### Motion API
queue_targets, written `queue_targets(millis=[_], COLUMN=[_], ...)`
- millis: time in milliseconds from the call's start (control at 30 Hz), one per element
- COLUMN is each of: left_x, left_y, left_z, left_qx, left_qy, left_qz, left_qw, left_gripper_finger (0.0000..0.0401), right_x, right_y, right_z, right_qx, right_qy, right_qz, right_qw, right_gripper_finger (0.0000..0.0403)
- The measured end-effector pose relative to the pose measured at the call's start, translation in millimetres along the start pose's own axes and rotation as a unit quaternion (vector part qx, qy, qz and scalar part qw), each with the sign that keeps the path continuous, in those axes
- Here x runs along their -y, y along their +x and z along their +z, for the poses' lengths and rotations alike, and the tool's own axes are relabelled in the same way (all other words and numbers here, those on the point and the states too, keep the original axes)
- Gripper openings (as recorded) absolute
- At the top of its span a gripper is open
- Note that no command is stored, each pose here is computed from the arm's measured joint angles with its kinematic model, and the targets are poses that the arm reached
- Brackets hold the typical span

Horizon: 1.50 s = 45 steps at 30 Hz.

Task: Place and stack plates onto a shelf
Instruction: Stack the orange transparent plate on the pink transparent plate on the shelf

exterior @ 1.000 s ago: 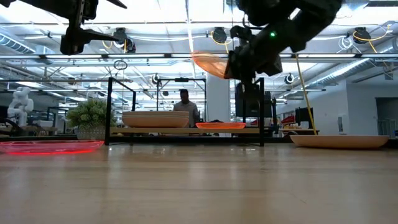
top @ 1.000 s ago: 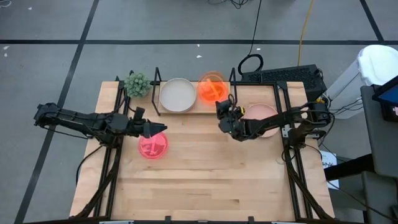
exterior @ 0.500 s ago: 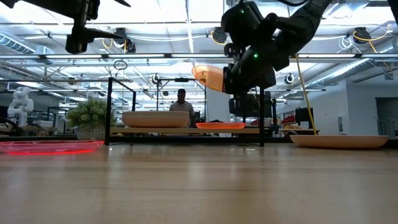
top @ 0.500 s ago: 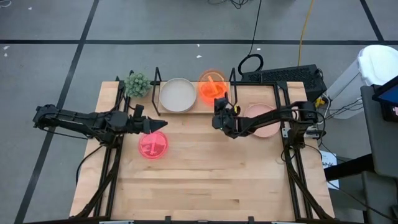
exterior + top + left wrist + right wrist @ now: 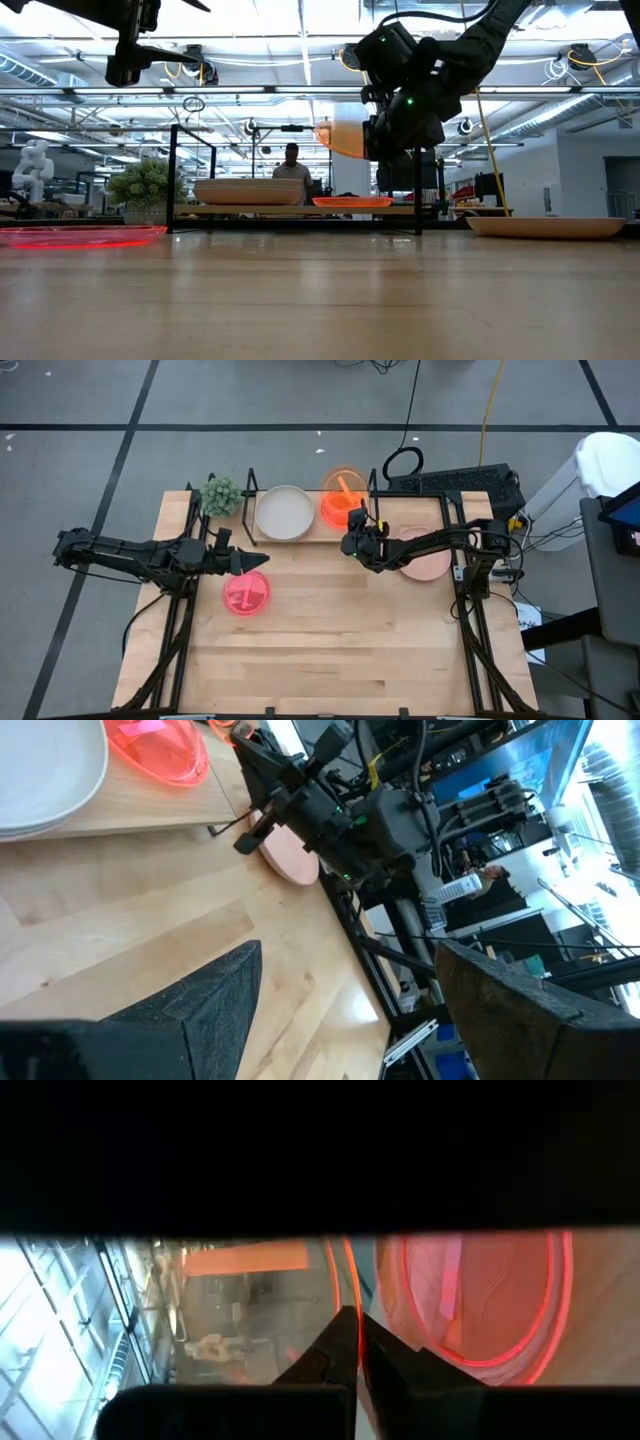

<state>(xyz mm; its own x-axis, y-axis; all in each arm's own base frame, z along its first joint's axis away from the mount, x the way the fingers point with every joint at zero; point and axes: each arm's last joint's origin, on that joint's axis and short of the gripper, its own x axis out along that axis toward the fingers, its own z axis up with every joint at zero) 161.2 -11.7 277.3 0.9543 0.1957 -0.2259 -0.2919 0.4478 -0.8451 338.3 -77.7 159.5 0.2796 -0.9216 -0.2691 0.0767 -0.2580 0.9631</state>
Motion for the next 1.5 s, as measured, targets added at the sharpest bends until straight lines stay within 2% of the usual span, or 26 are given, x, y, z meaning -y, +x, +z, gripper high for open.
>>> queue_targets(millis=[767, 933, 1200, 1500], left_x=[-1.1, -1.1, -1.0, -1.0], left_y=[0.0, 0.0, 0.0, 0.0], left_z=[-0.5, -0.5, -0.5, -0.6], left_qx=[-0.003, -0.002, -0.003, -0.004], left_qy=[0.001, 0.0, 0.0, 0.001], left_qz=[0.006, 0.005, 0.005, 0.004], left_qw=[1.0, 1.0, 1.0, 1.0], left_gripper_finger=[0.0303, 0.0303, 0.0303, 0.0303], right_x=[7.0, 13.8, 12.2, 12.6], right_y=[1.9, 6.2, 6.6, 6.6], right_z=[4.1, 8.6, 8.9, 9.3], right_qx=[-0.011, -0.021, -0.014, -0.012], right_qy=[-0.027, -0.026, -0.028, -0.032], right_qz=[-0.04, -0.075, -0.069, -0.069], right_qw=[0.999, 0.997, 0.997, 0.997], right_gripper_finger=[0.0, 0.0, 0.0001, 0.0045])
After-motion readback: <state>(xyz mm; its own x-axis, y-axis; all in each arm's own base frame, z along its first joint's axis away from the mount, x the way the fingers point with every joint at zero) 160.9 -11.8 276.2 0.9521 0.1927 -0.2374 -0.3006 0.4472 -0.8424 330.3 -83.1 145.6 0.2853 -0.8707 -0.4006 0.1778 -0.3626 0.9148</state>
